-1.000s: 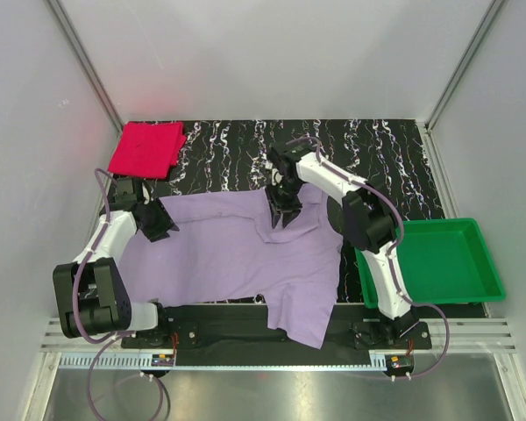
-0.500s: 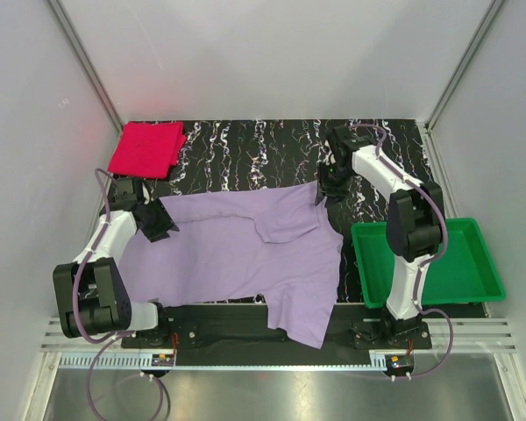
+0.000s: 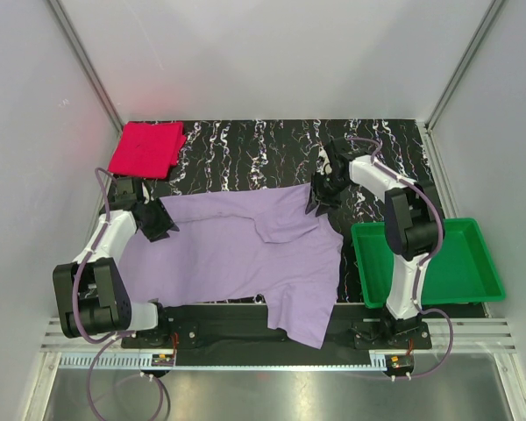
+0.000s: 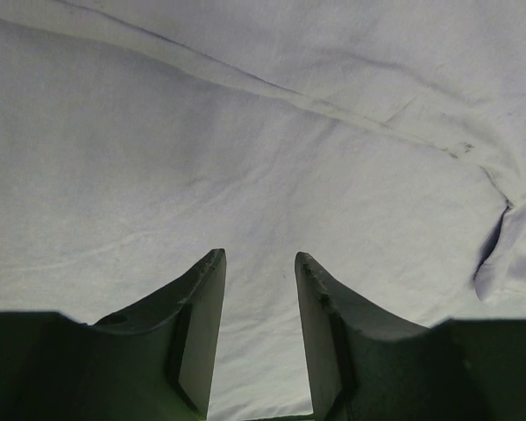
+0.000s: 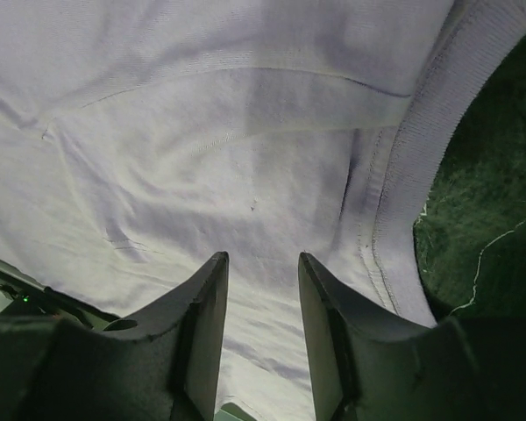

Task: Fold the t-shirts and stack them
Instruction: Fold the tshirt

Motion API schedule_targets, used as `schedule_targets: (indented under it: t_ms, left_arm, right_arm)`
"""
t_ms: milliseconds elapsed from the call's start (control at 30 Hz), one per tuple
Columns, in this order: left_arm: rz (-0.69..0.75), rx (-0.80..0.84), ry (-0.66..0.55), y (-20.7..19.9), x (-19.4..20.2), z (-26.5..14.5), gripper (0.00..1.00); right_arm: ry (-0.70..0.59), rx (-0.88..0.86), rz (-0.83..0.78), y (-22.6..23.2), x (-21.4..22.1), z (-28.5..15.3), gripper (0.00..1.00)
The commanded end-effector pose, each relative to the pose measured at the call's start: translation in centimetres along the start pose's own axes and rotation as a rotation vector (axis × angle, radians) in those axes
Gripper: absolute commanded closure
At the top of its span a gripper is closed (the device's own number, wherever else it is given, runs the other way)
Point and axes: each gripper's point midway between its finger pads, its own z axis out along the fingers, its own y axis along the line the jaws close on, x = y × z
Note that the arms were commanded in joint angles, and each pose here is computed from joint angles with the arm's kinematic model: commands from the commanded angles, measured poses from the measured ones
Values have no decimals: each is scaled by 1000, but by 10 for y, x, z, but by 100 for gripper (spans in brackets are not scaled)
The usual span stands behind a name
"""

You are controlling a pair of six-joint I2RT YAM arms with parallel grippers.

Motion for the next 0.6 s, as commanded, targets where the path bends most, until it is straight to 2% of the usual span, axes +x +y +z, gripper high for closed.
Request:
schedule_targets:
  t_ms: [0,233,567]
  left_arm:
    - [30,40,-32,-13,-14,-6,57]
    - [28,38,-25,-11,-12,-3,57]
    - [22,41,-20,-12,-11,-2,57]
  right_arm:
    - [2,-57,17,8,-3,5,55]
    - [-18,50,11,-11,0,-1,53]
    - [23,2,21,-9,11,11,52]
